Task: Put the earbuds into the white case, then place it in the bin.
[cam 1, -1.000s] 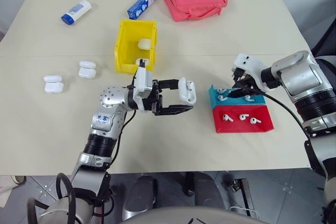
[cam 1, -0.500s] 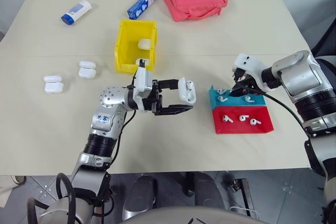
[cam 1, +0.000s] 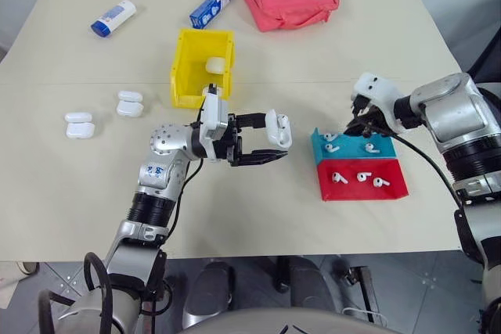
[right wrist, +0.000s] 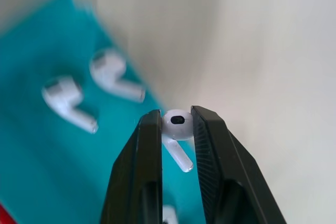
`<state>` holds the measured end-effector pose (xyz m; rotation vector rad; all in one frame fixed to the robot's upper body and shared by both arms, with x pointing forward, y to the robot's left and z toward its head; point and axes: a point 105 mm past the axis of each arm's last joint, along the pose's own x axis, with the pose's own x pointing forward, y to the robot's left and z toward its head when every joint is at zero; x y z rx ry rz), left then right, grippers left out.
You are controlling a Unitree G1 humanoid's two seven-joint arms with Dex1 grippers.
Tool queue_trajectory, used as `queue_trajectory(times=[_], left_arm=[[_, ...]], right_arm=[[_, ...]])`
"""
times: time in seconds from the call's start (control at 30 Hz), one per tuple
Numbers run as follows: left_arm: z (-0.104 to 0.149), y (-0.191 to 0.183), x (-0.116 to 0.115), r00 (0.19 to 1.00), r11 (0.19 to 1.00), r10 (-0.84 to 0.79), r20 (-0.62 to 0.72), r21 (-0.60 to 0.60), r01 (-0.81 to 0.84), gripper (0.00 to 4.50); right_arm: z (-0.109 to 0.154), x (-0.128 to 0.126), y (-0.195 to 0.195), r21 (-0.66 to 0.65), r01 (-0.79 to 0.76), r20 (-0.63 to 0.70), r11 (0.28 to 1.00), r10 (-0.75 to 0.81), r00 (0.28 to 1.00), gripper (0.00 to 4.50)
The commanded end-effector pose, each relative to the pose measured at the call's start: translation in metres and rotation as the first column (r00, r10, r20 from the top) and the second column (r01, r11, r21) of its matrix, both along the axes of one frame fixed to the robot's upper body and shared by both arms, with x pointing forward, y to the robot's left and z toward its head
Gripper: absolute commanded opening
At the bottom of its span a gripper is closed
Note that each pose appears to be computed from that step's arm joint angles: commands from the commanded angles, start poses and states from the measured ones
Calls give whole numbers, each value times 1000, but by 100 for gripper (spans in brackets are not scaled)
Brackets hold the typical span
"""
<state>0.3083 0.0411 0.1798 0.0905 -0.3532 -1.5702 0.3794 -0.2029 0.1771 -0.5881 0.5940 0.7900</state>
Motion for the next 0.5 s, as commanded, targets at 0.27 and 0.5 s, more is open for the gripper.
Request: queue_trajectory(times=[0.27,0.5], left_arm=[[6,-2,3,998,998,-64,24,14,64,276],[6,-7,6,995,995,-99,25,24,99,276]], right_arm=[[81,-89,60,505,-321,388,802,121,914,46],[75,-132,93,733,-328,343,596,92,935,46]])
